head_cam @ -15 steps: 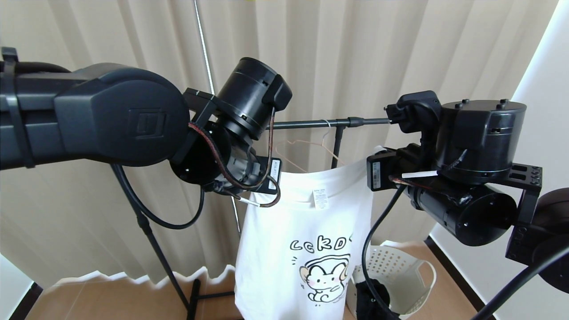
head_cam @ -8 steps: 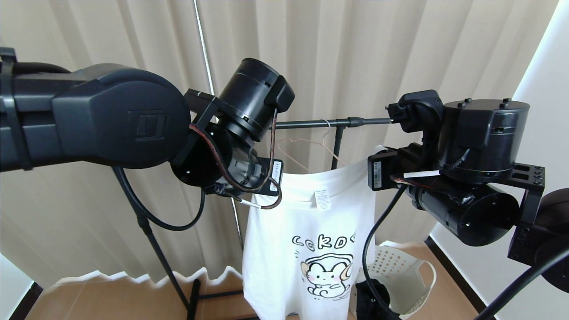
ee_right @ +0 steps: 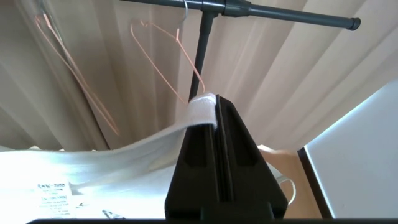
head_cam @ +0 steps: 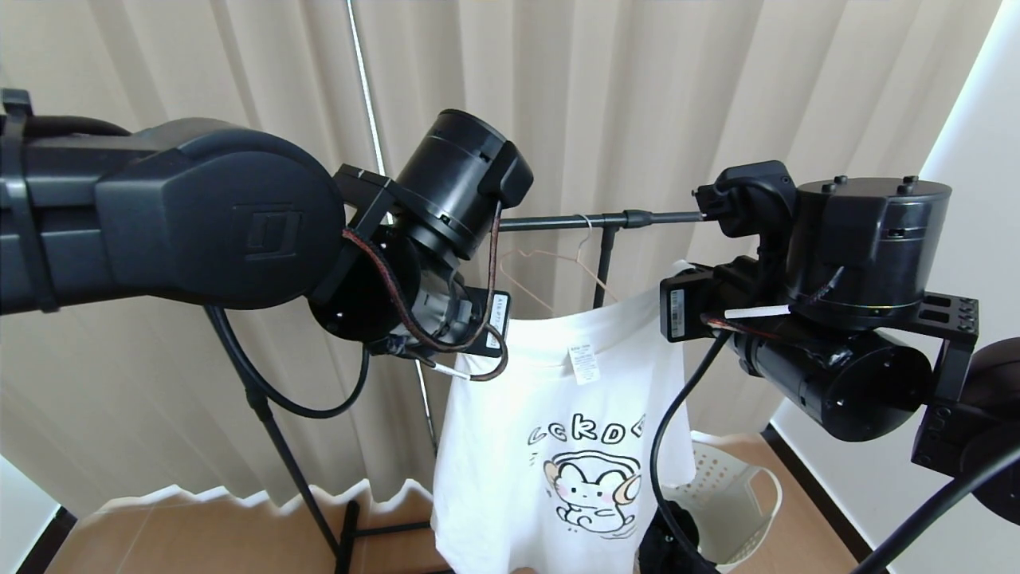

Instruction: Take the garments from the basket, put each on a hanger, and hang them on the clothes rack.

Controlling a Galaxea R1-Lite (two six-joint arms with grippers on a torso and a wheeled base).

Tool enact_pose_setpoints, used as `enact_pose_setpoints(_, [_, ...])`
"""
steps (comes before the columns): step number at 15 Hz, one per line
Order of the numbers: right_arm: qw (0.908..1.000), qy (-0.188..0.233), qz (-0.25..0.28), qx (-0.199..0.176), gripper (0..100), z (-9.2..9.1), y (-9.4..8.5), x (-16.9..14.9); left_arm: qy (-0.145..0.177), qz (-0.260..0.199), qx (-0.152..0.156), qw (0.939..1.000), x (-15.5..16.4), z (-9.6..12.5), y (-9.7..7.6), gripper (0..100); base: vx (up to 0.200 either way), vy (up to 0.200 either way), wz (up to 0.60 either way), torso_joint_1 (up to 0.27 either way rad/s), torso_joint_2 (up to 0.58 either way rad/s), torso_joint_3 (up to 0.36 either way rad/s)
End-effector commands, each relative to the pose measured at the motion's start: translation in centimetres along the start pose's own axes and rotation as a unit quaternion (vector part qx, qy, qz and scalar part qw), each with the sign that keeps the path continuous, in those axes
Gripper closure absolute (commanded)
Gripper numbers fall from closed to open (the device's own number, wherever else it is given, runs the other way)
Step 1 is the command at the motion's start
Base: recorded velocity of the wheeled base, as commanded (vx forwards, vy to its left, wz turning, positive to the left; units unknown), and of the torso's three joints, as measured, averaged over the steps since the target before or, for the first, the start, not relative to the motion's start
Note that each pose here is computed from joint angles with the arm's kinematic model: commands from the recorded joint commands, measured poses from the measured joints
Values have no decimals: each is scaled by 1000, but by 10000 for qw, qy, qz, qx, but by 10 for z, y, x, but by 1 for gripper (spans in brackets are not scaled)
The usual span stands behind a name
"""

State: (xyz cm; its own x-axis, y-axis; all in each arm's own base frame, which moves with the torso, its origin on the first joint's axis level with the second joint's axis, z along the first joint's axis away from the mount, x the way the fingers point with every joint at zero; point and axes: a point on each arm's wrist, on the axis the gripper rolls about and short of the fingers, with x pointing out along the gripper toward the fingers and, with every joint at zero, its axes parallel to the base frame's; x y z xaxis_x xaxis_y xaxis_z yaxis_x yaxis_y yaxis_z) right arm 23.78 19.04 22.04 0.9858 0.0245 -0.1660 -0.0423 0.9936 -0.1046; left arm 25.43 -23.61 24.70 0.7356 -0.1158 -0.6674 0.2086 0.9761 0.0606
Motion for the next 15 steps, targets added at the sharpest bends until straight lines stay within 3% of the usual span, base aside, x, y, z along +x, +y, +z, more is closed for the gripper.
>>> enact_pose_setpoints(1, [10000,1,-5,2,100,0,0,0,35,4,27,10000,1,-2,-1,0,0,0,0,0,0,0])
enact_pose_setpoints(9, [10000,3,-20,-65,100,-1,-1,0,9,72,-118,9999,6,3,5,0,0,0,0,0,0,0])
enact_pose_setpoints(15, [9998,0,10,-222,100,-2,-5,-6,56,431,-411,9982,58,23,16,0,0,0,0,0,0,0])
